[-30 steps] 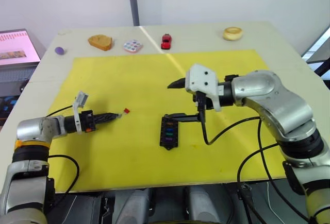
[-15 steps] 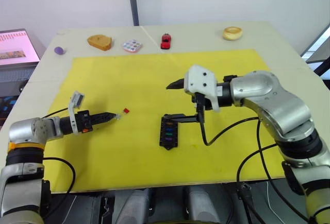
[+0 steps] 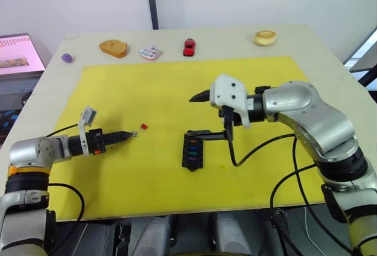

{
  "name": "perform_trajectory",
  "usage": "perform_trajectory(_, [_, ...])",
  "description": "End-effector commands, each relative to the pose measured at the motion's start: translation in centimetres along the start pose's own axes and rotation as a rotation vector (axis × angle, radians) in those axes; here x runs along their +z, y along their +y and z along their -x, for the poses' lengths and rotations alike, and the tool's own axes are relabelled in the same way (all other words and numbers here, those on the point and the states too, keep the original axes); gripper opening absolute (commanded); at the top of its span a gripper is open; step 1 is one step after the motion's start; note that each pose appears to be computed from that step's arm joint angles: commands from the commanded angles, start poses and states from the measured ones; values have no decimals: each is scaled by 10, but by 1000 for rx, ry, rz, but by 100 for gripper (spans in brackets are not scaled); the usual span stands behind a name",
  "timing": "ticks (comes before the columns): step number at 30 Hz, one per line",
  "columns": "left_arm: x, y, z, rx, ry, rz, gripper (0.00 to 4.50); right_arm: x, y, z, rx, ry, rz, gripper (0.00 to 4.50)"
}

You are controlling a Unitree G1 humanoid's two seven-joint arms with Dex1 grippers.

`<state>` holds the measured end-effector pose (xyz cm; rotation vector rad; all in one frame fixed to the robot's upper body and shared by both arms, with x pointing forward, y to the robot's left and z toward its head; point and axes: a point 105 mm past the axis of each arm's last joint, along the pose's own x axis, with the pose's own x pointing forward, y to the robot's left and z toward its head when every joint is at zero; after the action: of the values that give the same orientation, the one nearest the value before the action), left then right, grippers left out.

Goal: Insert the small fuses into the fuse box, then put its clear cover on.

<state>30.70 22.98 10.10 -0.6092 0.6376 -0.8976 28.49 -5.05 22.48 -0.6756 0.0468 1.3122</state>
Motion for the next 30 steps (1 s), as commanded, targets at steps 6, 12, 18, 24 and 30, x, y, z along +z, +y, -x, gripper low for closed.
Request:
perform_trajectory(6, [-11,5,-4,18,31,24,103,10,0,2,-7,-20,52,450])
perform_trajectory(12, [-13,13,0,46,8,69,199,9,0,2,-10,-16,55,450])
perform_trajectory(18, [-18,17,-2,47,-4,117,199,9,0,1,-10,-17,56,450])
perform_trajectory(24, [-17,14,-15,26,-5,123,176,10,0,0,-10,-17,61,450])
perform_trajectory(30, [-24,18,-17,52,19,119,6,10,0,1,-13,-15,63,450])
